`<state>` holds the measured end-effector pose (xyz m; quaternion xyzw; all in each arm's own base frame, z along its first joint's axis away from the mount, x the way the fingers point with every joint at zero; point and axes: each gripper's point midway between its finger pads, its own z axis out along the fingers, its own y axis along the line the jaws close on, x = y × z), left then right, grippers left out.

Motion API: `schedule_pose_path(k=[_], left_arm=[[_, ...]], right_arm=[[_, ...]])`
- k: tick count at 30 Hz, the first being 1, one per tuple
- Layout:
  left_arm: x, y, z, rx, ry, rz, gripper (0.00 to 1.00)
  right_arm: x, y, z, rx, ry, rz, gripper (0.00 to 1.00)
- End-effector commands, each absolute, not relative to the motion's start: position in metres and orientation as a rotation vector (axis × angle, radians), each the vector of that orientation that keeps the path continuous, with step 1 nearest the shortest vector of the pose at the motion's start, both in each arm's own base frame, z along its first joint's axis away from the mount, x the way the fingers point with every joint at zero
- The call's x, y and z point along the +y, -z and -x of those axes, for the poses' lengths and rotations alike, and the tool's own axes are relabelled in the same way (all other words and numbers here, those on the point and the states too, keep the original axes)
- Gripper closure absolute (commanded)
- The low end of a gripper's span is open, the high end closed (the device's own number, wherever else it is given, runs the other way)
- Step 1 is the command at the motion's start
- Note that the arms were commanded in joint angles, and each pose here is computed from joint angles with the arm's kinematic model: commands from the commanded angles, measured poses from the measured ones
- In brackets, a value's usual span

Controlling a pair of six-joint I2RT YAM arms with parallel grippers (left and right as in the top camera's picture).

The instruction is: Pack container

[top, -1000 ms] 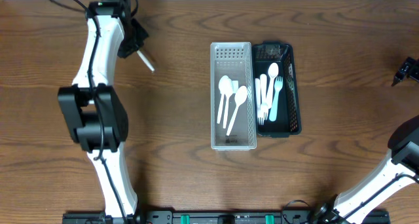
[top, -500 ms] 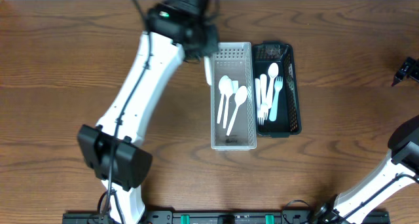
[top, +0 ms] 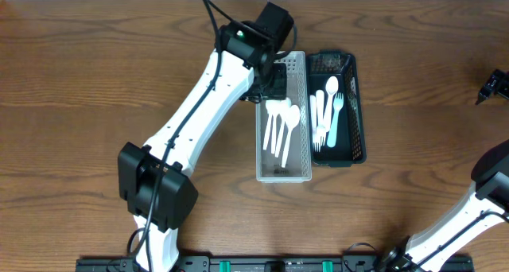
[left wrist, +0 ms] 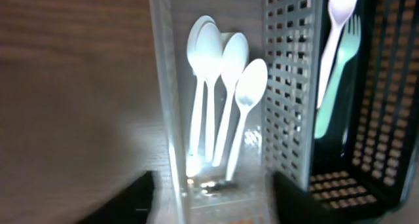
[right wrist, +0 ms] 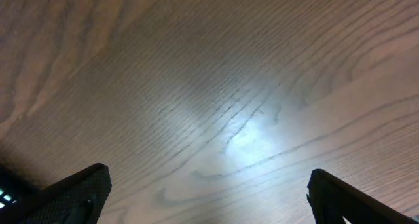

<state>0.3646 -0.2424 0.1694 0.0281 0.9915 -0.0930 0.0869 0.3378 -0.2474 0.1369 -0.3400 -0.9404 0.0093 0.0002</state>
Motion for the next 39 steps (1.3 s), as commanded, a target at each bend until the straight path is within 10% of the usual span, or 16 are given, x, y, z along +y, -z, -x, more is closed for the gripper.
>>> schedule_pose_path(k=[1, 17, 39], left_arm=[[-0.243, -0.165, -0.364, 2.966, 0.268, -0.085, 0.02], [-0.163, -0.259, -0.362, 2.723, 0.113, -0.106, 0.02], [-0.077, -0.330, -0.189, 2.346, 0.360, 0.045, 0.02]], right_arm=[[-0.248, -0.136, -0.336, -2.943, -0.030, 1.091, 0.01], [-0.248, -0.136, -0.337, -2.943, -0.029, 1.090, 0.01], [-0.248, -0.136, -0.336, -2.943, -0.030, 1.090, 0.01]])
